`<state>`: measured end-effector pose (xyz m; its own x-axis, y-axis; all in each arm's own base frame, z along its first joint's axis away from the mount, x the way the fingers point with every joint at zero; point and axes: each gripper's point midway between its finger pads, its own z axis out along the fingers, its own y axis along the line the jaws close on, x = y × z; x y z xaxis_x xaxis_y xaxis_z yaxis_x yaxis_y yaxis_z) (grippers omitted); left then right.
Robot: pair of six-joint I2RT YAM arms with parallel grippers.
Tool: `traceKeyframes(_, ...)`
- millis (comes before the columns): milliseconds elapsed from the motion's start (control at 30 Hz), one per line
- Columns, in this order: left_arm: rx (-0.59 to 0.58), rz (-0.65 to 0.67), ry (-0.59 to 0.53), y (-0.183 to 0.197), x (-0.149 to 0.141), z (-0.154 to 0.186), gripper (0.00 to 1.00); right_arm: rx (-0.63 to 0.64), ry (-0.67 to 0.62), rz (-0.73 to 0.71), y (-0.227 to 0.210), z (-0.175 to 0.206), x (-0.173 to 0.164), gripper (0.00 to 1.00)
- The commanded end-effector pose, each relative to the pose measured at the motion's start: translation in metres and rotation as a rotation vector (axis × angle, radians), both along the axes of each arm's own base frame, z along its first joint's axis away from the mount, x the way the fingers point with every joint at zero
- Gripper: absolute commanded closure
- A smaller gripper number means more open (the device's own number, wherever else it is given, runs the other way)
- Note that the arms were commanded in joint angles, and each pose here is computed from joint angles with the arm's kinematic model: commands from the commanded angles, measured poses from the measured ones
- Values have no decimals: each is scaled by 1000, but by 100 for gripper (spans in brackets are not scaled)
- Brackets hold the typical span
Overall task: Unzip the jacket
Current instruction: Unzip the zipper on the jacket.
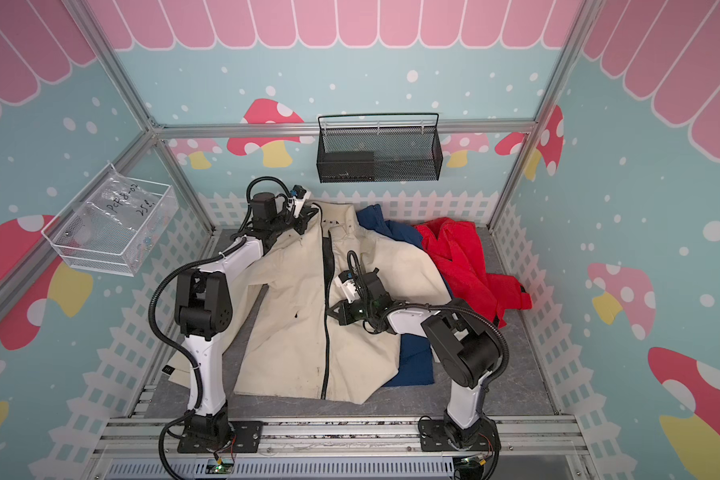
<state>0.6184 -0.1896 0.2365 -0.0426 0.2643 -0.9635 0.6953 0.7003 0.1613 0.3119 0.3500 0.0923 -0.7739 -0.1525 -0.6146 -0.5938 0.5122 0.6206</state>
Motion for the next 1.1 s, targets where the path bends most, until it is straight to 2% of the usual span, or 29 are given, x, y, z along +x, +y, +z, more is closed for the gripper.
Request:
traceKeyframes(0, -19, 47, -143, 14, 1, 62, 100, -20, 38, 50, 0, -4, -22, 100)
traceKeyframes(1067, -52, 57, -145, 15, 4, 71, 100, -66, 93, 87, -17, -29, -70, 100)
